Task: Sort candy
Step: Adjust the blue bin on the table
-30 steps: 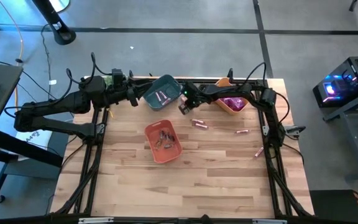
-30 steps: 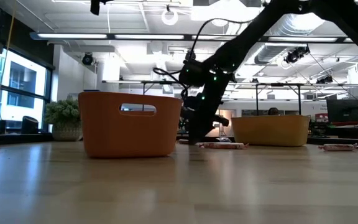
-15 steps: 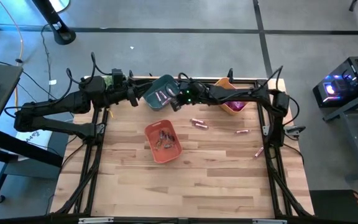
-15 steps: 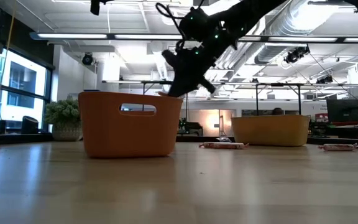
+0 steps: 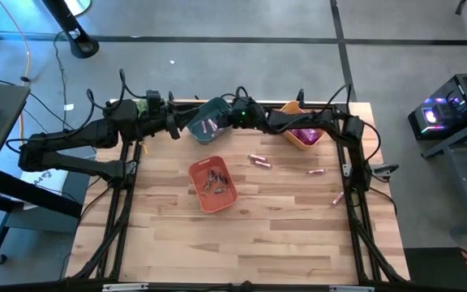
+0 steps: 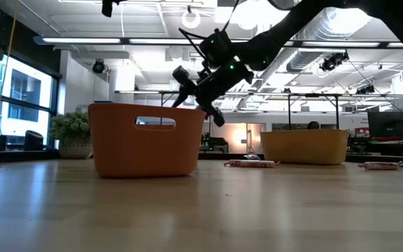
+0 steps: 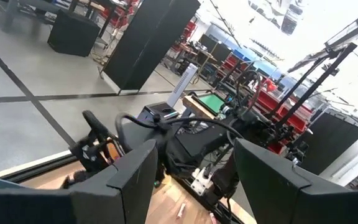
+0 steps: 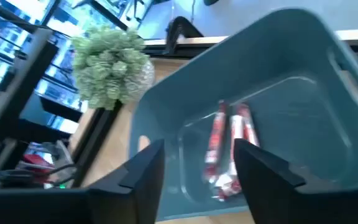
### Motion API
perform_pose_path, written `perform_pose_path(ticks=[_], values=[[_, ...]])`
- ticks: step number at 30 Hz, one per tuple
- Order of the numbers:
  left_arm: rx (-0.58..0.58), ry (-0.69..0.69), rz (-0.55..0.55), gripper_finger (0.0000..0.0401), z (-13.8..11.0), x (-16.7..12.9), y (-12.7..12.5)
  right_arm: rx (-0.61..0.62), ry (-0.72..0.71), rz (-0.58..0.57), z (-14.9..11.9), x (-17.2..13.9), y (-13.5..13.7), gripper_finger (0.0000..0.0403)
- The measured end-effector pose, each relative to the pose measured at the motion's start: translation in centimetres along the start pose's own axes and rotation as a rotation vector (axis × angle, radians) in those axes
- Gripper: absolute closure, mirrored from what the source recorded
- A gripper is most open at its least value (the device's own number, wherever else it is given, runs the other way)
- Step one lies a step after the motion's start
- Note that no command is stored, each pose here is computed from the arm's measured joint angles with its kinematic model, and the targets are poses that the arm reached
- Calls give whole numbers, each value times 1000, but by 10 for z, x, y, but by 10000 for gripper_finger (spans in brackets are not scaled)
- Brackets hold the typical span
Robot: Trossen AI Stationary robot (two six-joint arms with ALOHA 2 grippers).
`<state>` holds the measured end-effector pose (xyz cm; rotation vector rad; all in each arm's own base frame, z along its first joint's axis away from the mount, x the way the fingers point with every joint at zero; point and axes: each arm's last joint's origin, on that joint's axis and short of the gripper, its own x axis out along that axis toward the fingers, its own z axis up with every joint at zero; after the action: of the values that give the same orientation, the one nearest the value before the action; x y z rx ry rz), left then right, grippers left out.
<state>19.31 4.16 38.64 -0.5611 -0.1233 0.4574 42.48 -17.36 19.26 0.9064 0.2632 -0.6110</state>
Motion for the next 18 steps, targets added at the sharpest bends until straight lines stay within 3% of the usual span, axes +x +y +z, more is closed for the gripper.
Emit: perform_pose_path(ticks=[5, 9, 18], values=[[7, 20, 15, 192, -2, 1, 1, -10, -33, -56, 7, 1, -9, 202], [9, 46, 39, 192, -7, 6, 3, 68, -29, -124, 12, 1, -21, 228], [-9, 101, 69, 192, -20, 21, 5, 10, 81, -267, 6, -3, -37, 284]])
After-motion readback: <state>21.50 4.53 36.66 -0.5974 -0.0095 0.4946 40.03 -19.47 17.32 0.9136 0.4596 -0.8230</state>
